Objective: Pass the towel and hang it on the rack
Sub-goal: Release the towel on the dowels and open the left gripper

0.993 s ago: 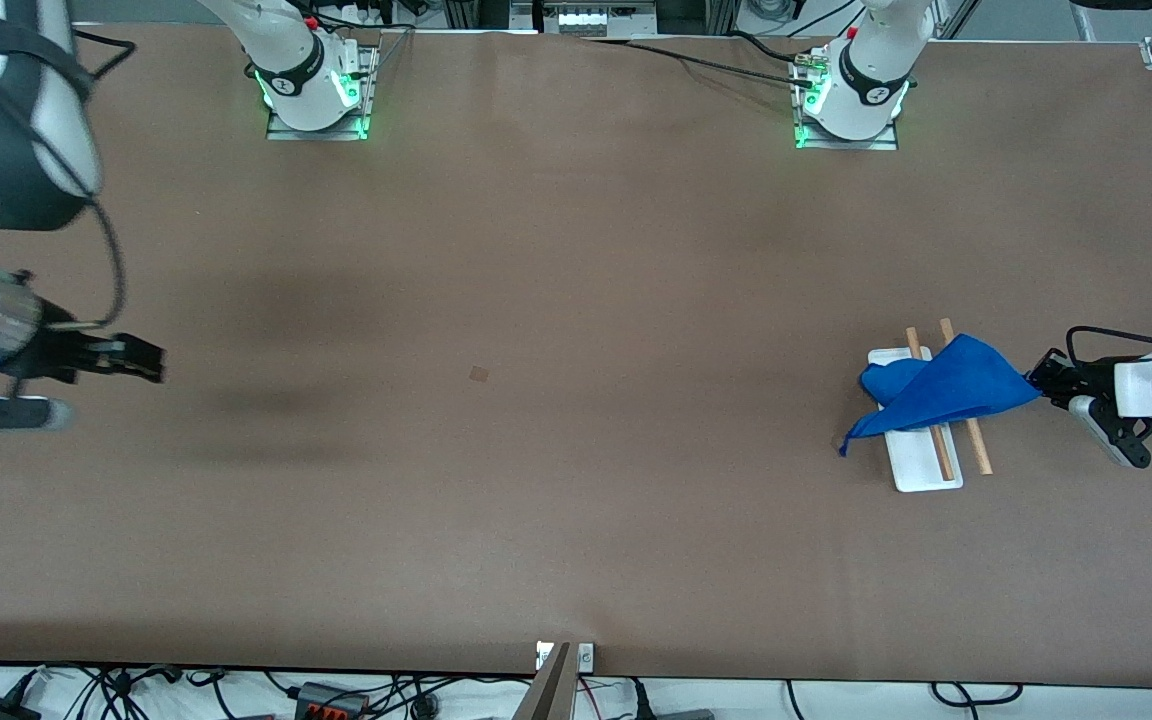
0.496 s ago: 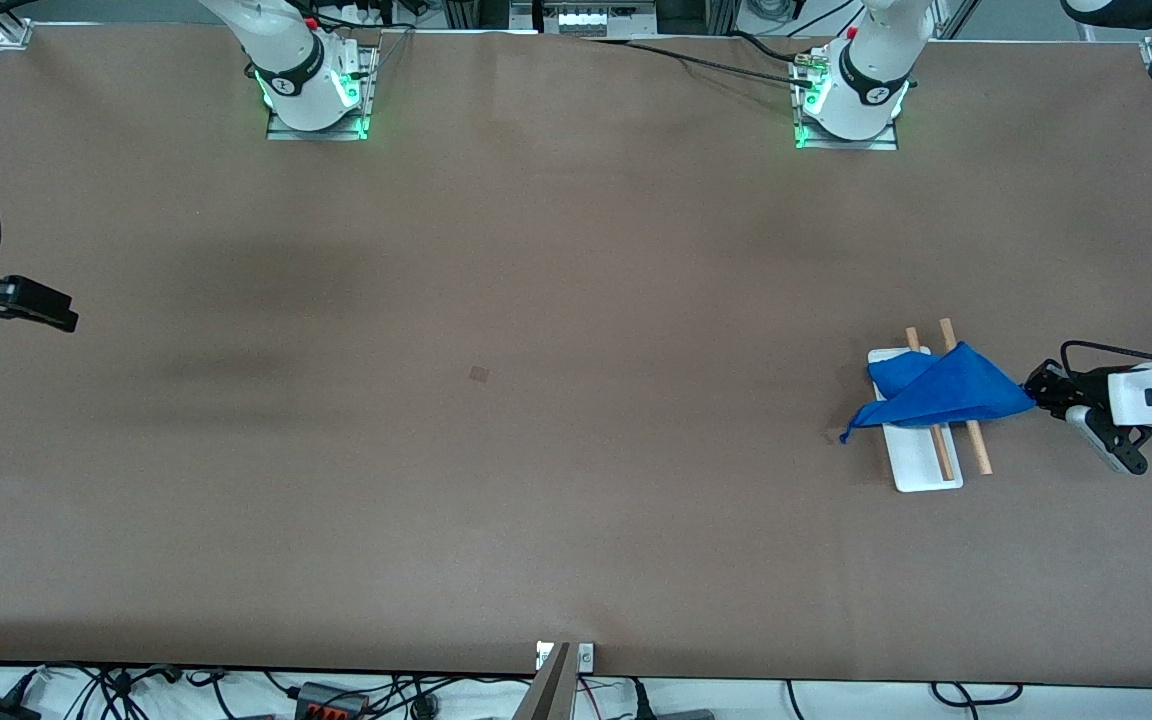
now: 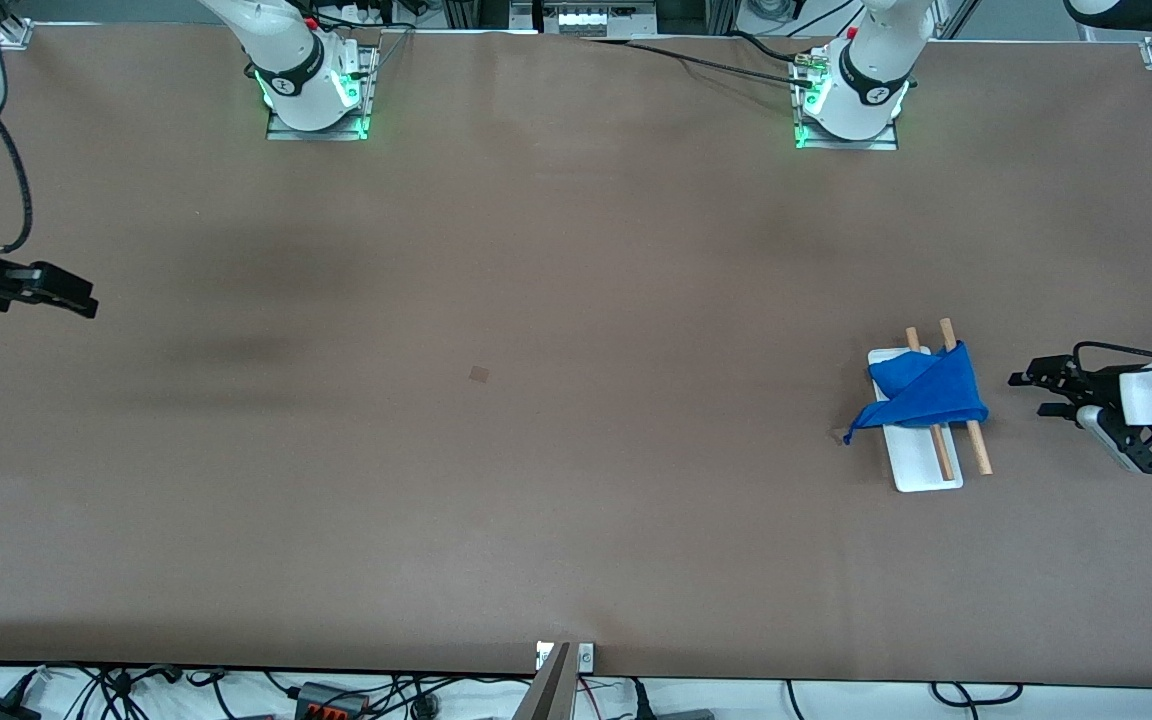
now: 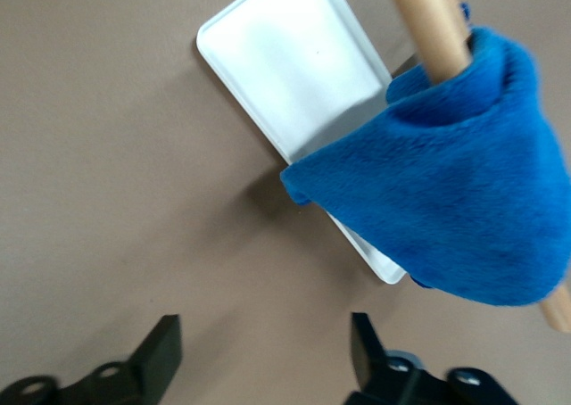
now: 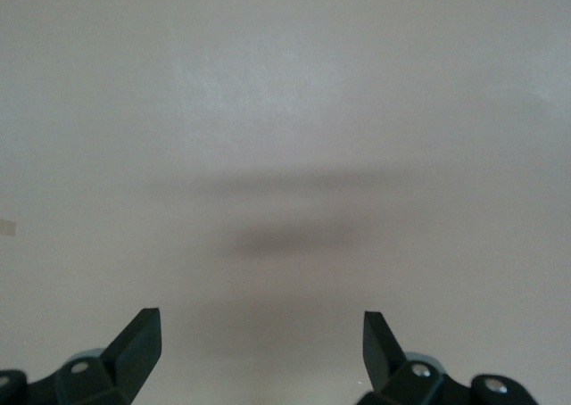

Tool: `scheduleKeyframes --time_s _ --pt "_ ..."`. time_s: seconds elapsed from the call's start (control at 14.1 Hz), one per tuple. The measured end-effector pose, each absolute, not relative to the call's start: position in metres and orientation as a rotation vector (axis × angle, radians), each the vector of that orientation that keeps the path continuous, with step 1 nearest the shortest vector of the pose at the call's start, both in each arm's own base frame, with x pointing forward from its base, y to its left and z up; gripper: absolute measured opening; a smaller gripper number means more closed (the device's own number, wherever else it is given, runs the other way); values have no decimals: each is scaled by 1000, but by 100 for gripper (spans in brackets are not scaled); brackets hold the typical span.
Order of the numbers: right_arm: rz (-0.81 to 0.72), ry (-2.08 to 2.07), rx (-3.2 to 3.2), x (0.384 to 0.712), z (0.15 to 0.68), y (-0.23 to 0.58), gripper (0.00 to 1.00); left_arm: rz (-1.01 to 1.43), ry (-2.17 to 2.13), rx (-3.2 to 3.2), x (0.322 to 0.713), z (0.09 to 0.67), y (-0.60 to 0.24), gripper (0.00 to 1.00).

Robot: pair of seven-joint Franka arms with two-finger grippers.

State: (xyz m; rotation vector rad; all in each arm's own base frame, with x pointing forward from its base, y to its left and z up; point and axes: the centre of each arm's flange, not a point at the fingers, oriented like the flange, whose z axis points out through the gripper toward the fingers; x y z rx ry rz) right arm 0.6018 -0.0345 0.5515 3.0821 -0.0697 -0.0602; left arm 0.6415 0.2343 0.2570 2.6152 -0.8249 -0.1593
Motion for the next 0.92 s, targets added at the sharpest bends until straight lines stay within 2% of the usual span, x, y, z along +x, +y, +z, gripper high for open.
scheduleKeyframes --time_s 0.07,0.14,0.5,0.92 --pt "-60 -68 3083 599 550 -34 100 -165 -831 2606 644 269 235 99" --pt "-53 -65 3084 597 549 -33 100 -173 -837 2596 647 282 236 100" --pt "-20 -59 3087 585 547 -32 100 -189 -813 2595 657 343 239 100" --pt "24 -47 3088 582 560 -27 100 -232 -652 2677 674 462 189 100"
